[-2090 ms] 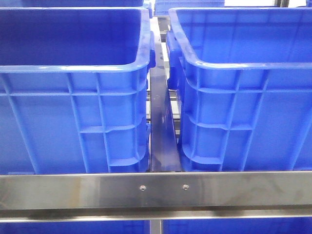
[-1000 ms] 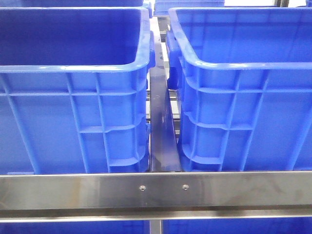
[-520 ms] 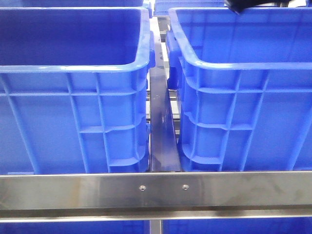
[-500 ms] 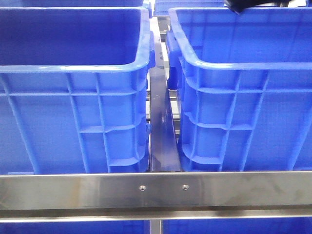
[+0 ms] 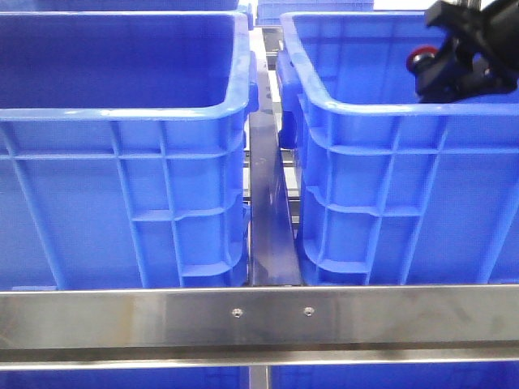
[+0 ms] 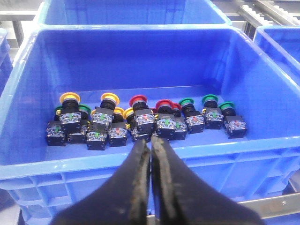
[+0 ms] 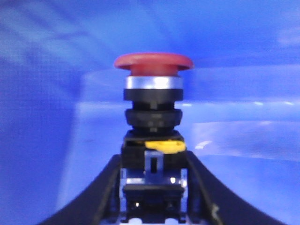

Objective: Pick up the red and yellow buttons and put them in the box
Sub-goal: 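Carry the red button with the right gripper over the empty bin, then lower the red button into the bin and open the right gripper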

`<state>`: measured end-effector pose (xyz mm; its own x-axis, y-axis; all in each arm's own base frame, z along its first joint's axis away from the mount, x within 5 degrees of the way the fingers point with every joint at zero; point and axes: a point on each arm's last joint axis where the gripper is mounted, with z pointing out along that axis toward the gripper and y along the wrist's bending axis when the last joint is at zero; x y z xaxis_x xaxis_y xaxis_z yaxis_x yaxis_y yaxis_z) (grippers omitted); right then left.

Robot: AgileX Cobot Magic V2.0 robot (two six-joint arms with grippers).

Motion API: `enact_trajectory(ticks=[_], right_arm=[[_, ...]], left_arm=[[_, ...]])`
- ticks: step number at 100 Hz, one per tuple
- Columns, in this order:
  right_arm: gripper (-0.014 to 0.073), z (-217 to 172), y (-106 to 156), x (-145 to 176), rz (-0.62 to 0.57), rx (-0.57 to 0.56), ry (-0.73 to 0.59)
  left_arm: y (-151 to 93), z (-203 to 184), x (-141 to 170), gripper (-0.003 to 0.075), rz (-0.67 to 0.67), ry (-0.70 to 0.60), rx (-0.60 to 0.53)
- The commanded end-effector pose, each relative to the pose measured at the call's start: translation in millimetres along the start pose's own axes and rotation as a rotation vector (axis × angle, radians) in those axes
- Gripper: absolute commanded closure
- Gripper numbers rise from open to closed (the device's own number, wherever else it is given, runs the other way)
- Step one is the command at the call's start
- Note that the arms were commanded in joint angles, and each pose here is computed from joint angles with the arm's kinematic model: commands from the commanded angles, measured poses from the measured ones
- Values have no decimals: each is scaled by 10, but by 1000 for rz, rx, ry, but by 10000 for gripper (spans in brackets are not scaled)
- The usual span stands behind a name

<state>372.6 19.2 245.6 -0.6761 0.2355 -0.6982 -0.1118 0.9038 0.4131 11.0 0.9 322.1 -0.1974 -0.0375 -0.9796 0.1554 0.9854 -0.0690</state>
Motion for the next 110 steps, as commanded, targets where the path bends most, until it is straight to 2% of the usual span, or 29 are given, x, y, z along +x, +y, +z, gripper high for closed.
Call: enact_trajectory(ticks=[1,13,73,110], right_arm=[[591,-109,17,-176,10,29,-96],[591,-34,-56,-158,20,68,-101],[591,252,-208,-75,44,90,-45],[591,252,-149,-220,27,55,-69]], left_arm=[[-12,-19,-135,739,-1,-88,8],[-12,-19,-135,739,-1,-88,8],[-12,-19,-135,739,-1,-88,8],[-12,-19,-135,739,-1,-88,8]])
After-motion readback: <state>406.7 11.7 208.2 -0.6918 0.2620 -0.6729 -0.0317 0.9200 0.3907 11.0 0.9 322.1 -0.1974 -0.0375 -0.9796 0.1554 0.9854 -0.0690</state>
